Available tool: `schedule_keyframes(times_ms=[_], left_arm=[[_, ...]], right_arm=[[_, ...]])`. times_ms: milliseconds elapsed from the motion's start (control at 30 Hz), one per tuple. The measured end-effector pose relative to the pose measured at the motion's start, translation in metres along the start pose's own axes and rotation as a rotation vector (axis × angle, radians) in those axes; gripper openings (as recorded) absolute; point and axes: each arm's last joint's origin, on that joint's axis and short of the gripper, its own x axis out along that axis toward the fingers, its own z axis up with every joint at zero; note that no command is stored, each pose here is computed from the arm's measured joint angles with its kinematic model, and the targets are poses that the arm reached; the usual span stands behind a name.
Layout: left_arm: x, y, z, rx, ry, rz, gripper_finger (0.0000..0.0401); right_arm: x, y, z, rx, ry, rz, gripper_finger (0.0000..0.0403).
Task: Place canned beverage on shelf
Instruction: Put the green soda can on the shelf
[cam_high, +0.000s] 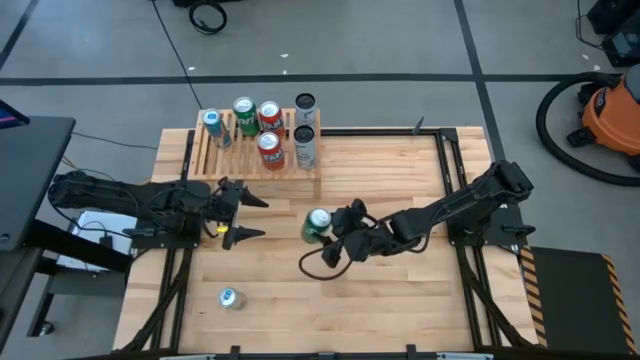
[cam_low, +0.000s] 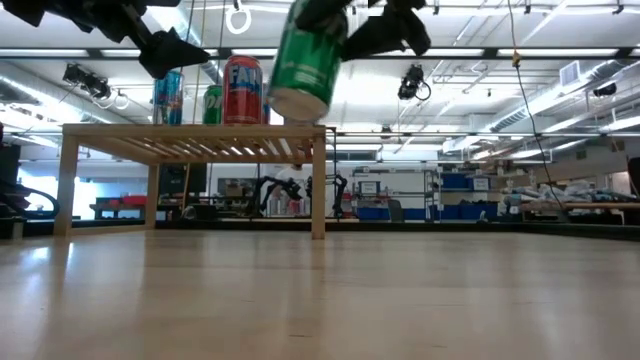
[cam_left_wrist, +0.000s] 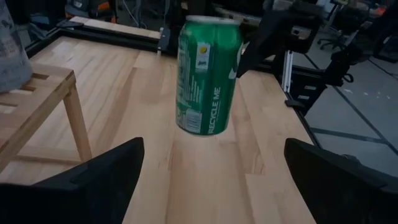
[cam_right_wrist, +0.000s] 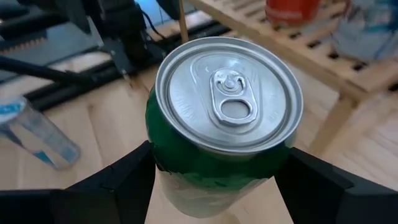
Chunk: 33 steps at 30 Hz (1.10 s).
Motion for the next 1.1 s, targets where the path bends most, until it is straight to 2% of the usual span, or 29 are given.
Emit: schedule_keyframes(times_ms=[267,467,667,800,1100], left_arm=[[0.025,-0.002,0.001,-0.032,-0.032,-0.009,0.0394],[0.045,-0.002,-0.004,-0.102,-0.013,-0.008,0.0394],[0.062,-0.002,-0.011,-0.101,0.019,-0.039,0.0394],[0.072,-0.004,-0.009,-0.100,-0.031,-0.088,0.0394],[0.088,-0.005,-0.011,-0.001,-0.092,-0.136,0.0394]], right_arm=[[0.005,0.001,0.016,0.014,-0.090,0.069,0.0291],[0.005,0.003,0.019,0.007,-0.108,0.100,0.0291],[0.007,0.002,0.020,0.011,-0.099,0.124,0.0291],[0.008,0.001,0.021,0.012,-0.095,0.135,0.0291],[0.011,-0.002,0.023,0.012,-0.085,0.151,0.0291]])
